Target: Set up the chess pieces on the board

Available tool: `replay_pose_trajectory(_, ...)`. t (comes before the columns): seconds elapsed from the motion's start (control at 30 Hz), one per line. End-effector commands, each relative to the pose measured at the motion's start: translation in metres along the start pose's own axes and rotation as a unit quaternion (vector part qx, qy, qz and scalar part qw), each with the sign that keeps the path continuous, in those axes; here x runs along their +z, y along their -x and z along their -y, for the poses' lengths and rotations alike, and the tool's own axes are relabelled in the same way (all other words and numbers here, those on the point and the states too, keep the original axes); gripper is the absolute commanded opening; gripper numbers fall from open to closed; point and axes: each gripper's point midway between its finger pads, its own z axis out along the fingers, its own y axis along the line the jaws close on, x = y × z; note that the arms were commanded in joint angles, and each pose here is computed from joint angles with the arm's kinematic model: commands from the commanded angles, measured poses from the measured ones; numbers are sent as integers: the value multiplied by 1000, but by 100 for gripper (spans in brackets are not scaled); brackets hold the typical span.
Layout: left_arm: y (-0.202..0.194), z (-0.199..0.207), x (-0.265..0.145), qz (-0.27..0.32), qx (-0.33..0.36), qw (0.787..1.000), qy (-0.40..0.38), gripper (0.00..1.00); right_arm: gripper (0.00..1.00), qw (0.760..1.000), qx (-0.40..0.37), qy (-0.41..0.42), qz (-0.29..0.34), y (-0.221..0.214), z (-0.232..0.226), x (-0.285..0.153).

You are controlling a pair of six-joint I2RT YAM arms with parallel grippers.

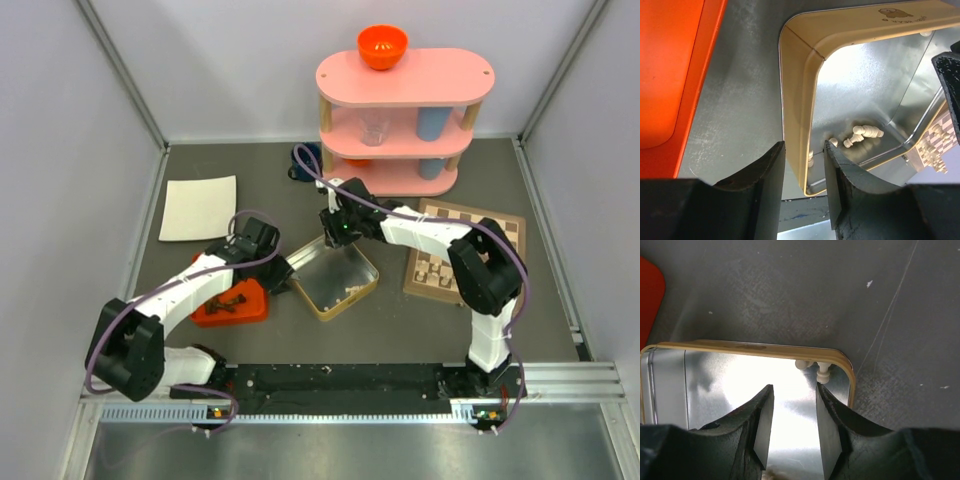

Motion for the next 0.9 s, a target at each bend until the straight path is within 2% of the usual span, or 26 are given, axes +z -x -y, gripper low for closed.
replay_pose_trajectory(0.0, 3, 0, -9, 16, -4, 1000, -8, 42, 38, 999, -16, 8, 36, 24, -18, 6)
replay_pose_trajectory(0.27, 17, 15, -34, 57, 35, 996, -59, 42, 38, 999, -18, -13, 46, 26, -13, 21)
replay_pose_trajectory(0.87, 13, 16, -42, 67, 68, 988, -118, 42, 32, 996, -27, -49, 69, 19, -11, 35)
